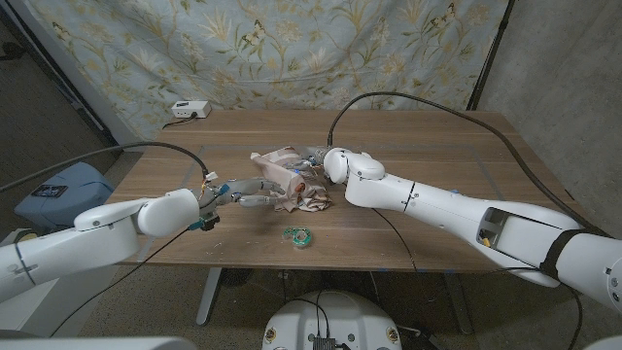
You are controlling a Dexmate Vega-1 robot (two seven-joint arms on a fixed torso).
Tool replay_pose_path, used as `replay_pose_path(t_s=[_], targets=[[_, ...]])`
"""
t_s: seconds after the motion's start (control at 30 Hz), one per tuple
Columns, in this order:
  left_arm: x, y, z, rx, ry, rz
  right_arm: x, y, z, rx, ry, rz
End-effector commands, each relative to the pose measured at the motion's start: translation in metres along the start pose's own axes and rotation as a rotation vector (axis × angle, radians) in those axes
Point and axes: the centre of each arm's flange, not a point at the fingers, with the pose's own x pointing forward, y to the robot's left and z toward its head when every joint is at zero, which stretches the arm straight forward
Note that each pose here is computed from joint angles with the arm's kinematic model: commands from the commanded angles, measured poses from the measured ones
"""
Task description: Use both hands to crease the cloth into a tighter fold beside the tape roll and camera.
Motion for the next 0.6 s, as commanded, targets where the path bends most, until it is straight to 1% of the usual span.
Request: replay_pose_path(t_s=[0.03,0.2,0.47,0.5,0.6], targets=[[-0.007,0.009,-0.007,-0.039,-0.002,0.076,-0.01,-0.006,0.006,0.024,0.002,-0.042],[-0.008,0.014,-0.01,-0.056,-0.006,0.099,-0.012,-0.007,0.005,0.053,0.001,-0.057],[-0.01,0.019,-0.015,-0.08,0.003,0.134,-0.014,-0.011,0.001,0.088,-0.007,-0.077],[-0.01,0.02,-0.015,-0.082,0.011,0.141,-0.014,-0.012,0.001,0.093,-0.007,-0.081],[-0.01,0.021,-0.016,-0.093,0.018,0.16,-0.015,-0.013,-0.002,0.124,-0.011,-0.089]])
